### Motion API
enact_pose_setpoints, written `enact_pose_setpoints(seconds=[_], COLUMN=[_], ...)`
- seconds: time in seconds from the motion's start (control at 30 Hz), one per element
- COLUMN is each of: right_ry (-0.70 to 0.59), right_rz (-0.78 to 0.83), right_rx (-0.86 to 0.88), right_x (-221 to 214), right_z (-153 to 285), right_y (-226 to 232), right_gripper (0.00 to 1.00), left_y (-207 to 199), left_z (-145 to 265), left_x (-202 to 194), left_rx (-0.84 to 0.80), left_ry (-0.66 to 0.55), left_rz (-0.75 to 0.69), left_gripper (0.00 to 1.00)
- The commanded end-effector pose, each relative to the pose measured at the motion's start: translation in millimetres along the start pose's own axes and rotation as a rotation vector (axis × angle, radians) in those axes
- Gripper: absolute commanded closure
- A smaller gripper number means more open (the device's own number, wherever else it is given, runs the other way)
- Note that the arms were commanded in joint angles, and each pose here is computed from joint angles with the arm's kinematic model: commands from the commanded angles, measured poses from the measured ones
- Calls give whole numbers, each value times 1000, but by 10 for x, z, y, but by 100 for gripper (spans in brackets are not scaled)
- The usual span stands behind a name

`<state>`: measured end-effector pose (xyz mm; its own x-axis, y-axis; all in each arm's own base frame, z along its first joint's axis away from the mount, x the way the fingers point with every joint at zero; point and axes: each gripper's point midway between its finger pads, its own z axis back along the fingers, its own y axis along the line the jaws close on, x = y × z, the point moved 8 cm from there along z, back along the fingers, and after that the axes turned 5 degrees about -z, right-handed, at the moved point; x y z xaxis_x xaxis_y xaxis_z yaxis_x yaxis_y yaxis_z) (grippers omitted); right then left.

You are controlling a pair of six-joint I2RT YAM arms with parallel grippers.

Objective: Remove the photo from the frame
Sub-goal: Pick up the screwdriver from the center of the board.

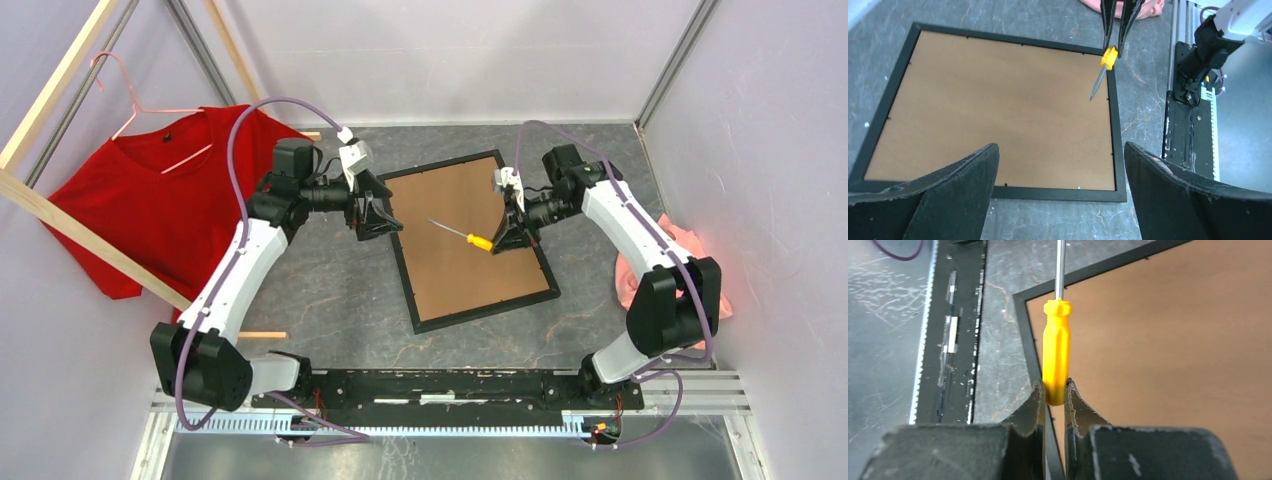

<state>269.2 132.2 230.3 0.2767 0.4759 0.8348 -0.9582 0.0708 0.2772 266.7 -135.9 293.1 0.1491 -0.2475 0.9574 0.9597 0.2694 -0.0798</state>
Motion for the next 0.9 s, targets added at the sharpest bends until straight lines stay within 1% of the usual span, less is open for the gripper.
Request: enact_pose_setpoints(seconds=[0.0,0.17,0.3,0.47,0.57,0.67,0.73,0.87], right_ry=[-92,-95,-73,-54,-49,-45,-38,-36], right_rz=[48,8,-20,-20,-6,-10,-17,-17], right_rx=[119,189,227,235,230,213,199,182], right_x=[-14,-101,-156,-180,-174,-175,-193,-191], right_z=[-49,-210,-325,-372,-375,-387,-397,-395], right_y=[210,179,149,149,167,146,126,114], right_gripper=[90,91,92,94,95,96,97,98], left_y=[-85,-183,-328,-500,-542,-543,-544,-560], left_z=[62,10,-134,-318,-394,-465,-511,-590], left_x=[274,134,28,-77,-110,-132,-127,-125], left_rx=[-61,-100,-168,-266,-280,-285,-289,-300], left_ry=[-93,-91,-55,11,36,61,74,92], left_rz=[-262,-348,-388,-393,-397,-371,-345,-314], left_gripper=[0,0,0,0,0,0,3,14])
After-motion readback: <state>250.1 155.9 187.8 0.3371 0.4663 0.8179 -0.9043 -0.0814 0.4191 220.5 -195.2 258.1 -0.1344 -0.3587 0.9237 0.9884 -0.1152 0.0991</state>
